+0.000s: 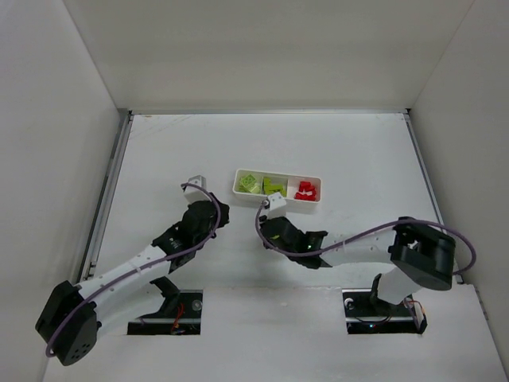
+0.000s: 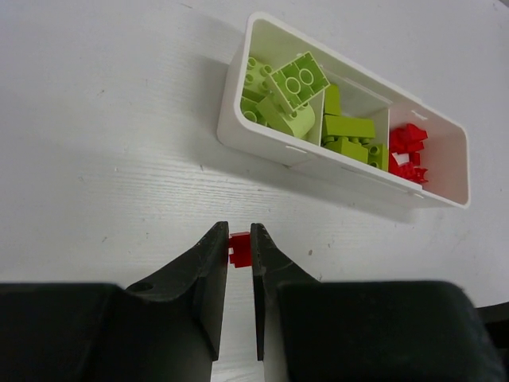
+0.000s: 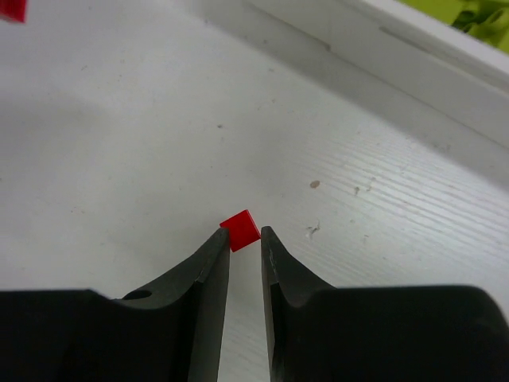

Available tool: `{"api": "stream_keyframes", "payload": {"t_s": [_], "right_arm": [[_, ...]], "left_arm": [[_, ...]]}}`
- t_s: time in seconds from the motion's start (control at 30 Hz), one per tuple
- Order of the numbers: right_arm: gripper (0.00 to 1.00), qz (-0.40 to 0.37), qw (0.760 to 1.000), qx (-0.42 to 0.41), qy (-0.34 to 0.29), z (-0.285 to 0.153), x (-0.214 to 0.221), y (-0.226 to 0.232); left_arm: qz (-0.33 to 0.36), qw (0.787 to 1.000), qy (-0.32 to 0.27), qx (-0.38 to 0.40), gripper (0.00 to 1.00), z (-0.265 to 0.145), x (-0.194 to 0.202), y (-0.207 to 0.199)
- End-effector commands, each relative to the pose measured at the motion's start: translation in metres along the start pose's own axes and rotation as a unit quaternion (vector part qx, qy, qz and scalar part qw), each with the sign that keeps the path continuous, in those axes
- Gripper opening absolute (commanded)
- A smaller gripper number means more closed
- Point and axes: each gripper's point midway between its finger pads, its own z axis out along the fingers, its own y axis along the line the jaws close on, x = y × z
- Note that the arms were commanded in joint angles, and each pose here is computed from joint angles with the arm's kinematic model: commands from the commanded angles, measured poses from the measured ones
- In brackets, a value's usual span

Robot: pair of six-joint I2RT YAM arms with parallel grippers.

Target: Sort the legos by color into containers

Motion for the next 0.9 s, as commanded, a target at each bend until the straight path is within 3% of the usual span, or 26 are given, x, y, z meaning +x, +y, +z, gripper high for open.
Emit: {"api": "stream_keyframes", "payload": {"t_s": [0.0,0.4,0.63,0.87], "right_arm": [[0.28,0.048,0.997,0.023,-0.049,-0.013,-0.040,-0.022],[0.27,0.131,0.974,0.151,-0.108,-0.006,-0.103,-0.148],[0.27,0.144,0.970,0.153,-0.119,-0.012,-0.103,-0.154],[0.28,0.185,0.963,0.146,-0.129,-0.038,-0.080,-0.155]], "left_arm": [[-0.008,0.999,-0.023,0.041,0.13,0.001,-0.023,-0.033],[0.005,0.995,-0.011,0.098,0.13,0.007,-0.013,-0.089],[0.014,0.992,-0.011,0.121,0.13,0.017,-0.015,-0.121],[0.039,0.988,0.000,0.149,0.13,0.054,-0.009,-0.174]]}}
